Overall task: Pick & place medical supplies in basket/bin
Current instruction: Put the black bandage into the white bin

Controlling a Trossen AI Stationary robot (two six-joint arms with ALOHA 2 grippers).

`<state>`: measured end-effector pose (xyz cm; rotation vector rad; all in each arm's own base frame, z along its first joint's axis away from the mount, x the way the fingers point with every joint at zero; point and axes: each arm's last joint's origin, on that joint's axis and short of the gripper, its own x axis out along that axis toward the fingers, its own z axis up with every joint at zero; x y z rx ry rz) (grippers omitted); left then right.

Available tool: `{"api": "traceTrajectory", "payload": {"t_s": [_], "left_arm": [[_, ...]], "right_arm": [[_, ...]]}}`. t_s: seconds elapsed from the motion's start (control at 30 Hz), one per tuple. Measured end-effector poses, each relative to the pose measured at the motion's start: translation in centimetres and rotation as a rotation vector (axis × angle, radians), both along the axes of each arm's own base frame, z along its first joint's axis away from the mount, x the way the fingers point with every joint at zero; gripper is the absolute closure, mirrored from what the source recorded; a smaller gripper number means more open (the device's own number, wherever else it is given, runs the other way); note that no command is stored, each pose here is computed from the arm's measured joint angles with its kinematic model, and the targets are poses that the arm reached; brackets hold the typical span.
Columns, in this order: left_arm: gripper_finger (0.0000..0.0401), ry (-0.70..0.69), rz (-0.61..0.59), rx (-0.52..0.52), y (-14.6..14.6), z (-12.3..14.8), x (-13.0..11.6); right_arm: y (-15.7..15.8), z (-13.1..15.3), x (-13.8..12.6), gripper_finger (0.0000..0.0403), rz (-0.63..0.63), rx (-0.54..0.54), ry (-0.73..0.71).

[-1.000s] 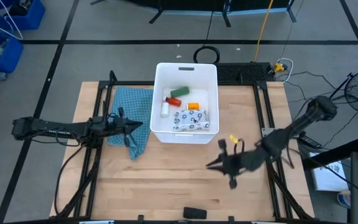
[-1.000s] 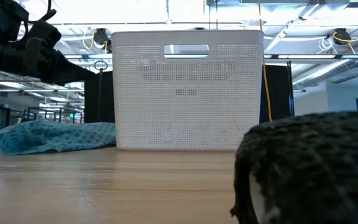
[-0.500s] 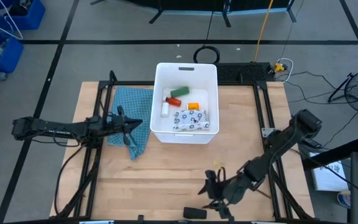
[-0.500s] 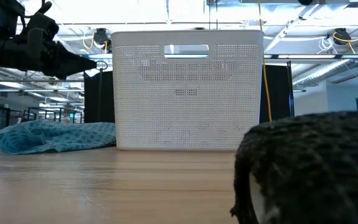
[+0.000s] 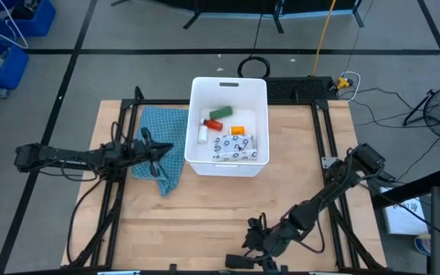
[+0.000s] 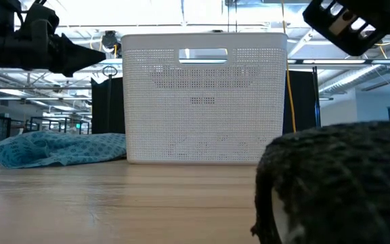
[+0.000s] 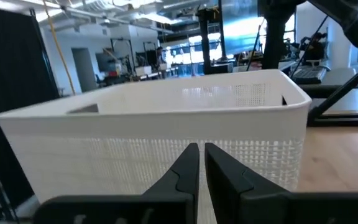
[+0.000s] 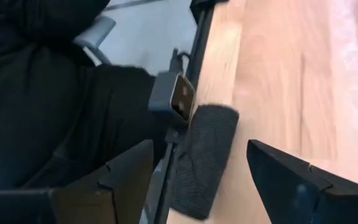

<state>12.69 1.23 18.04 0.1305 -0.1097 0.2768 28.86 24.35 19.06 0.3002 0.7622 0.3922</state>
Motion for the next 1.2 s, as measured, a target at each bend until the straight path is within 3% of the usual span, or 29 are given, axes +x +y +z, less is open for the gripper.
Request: {"api": "traceTrajectory", "payload": {"t_s": [0.2, 0.6, 0.9, 1.2], "left_arm": [[0.037, -0.036, 0.047, 0.011, 0.1, 0.4, -0.1], [0.037, -0.015, 0.063, -0.033, 0.2, 0.1, -0.1], [0.037, 0.014, 0.047, -0.031, 0.1, -0.2, 0.0], [0.037, 0.04, 0.046, -0.013, 0.1, -0.4, 0.0]], "right_arm": [[0.3, -1.1, 0.6, 0.0149, -0.068, -0.006, -0.026], [4.0, -4.0, 1.8, 0.0149, -0.144, 0.126, 0.022], [5.0, -5.0, 2.5, 0.0149, -0.168, -0.094, 0.137], [4.5, -5.3, 2.2, 0.0149, -0.174, -0.151, 0.191]]}}
